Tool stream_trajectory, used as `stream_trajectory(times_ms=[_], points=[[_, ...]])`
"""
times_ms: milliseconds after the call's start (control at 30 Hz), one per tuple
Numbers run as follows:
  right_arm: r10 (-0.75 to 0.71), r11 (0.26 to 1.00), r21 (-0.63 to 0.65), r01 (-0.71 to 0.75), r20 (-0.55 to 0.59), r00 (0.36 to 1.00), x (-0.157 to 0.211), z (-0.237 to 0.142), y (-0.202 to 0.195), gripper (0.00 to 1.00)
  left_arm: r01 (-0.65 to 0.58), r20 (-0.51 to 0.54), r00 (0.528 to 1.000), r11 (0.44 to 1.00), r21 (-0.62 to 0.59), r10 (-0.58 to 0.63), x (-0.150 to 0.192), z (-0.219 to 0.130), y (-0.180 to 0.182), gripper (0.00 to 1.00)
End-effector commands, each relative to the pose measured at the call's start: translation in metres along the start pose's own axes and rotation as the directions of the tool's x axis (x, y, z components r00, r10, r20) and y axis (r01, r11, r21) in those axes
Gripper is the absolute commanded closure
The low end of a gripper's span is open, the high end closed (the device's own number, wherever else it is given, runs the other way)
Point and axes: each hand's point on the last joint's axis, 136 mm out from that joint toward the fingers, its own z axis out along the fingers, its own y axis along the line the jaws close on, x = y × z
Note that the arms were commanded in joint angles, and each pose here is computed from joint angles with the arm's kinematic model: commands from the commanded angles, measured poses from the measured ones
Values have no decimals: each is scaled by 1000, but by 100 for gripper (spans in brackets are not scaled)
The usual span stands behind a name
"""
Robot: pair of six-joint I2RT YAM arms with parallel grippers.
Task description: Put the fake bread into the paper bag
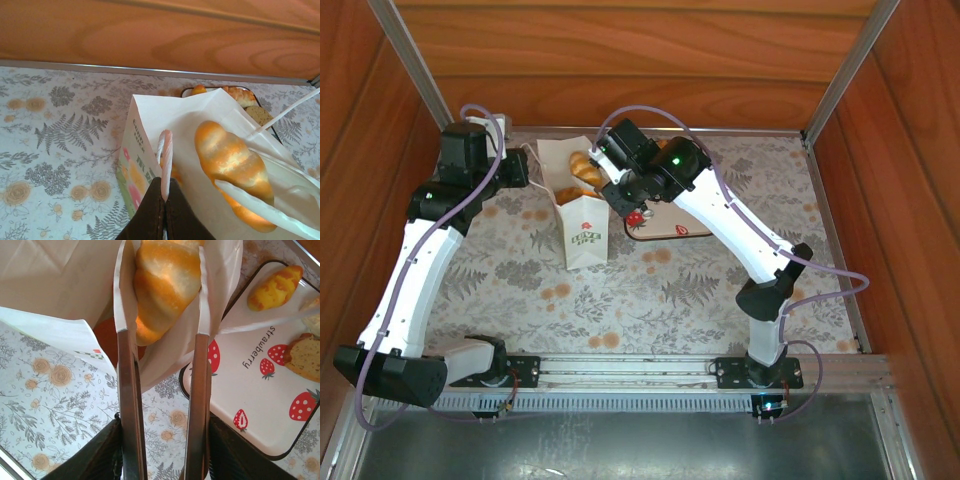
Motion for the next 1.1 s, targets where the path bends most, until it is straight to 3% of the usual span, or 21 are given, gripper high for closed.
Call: stream_trajectory(times_ms=[0, 433, 833, 1067], points=[[-12, 1000, 19, 13, -4, 1000, 0, 1, 1, 54, -5, 9, 1000, 1000, -4, 5, -1, -5, 1, 98], [7, 1000, 19, -7, 22, 1000, -5, -2, 0, 41, -4, 13, 1000, 1000, 5, 4, -2, -7, 0, 98], [27, 1000, -10, -26, 82, 996, -14, -16, 2, 41, 31, 10, 999, 999, 20, -31, 1, -7, -2, 98], [52, 996, -80, -38, 181, 982, -24, -45, 8, 42, 90, 57, 994, 996, -1, -90, -1, -12, 4, 98]])
